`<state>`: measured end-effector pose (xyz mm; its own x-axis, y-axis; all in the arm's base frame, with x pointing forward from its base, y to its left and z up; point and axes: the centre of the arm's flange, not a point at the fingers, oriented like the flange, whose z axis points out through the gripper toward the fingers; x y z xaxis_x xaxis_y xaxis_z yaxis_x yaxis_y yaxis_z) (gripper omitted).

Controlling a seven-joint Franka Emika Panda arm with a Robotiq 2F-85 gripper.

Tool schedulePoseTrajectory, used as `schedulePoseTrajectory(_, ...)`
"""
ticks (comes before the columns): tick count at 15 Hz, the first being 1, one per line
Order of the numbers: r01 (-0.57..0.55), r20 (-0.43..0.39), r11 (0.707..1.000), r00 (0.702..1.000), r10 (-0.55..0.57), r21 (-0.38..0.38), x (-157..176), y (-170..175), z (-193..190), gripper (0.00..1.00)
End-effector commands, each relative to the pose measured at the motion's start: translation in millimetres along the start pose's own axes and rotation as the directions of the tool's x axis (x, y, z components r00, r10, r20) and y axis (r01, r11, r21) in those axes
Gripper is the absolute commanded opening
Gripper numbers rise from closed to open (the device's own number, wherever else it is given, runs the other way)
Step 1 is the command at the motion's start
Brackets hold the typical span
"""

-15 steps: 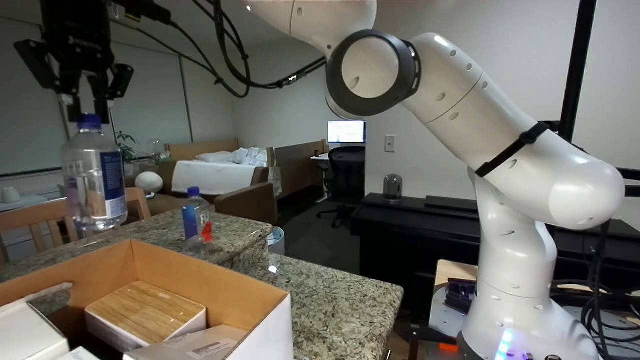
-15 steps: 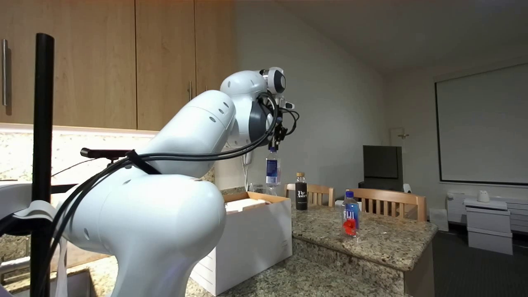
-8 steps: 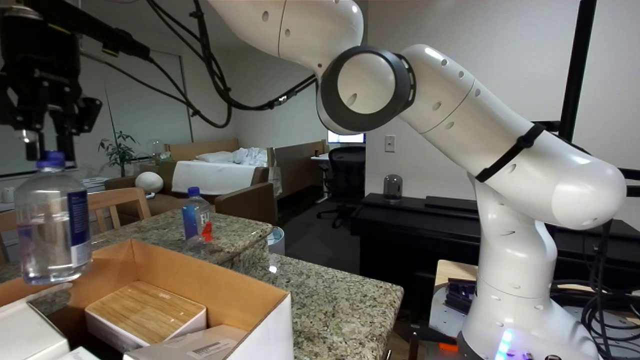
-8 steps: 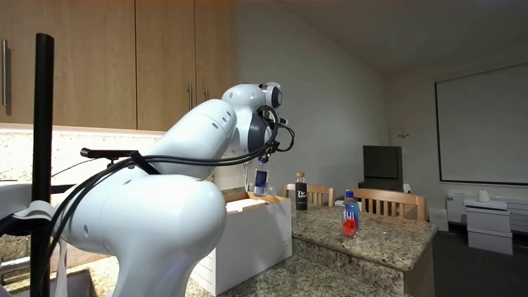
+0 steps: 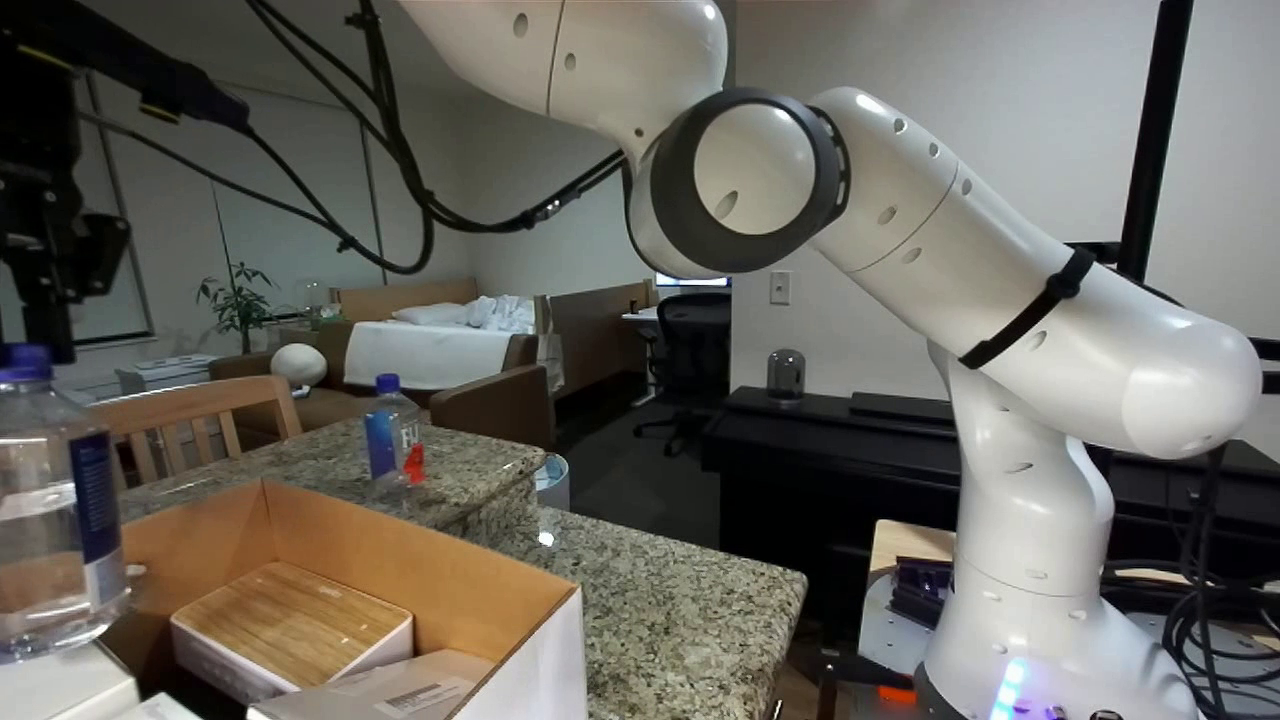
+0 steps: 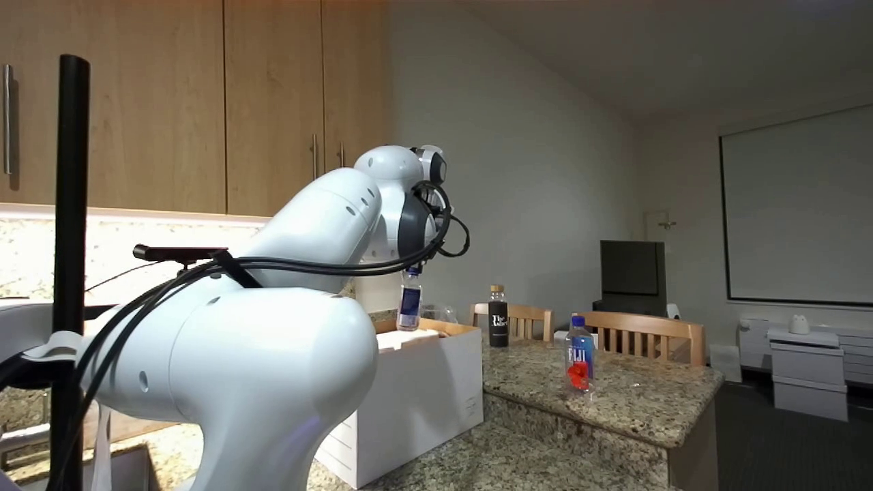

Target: Pick up the bottle and put it in the box

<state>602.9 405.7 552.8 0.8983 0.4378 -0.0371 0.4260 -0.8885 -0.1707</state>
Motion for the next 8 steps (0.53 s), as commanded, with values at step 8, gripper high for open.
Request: schedulePoseTrajectory(8, 0.116, 0.097, 0.985, 0.99, -0.104, -0.13, 13.1, -44.0, 19.2, 0.15)
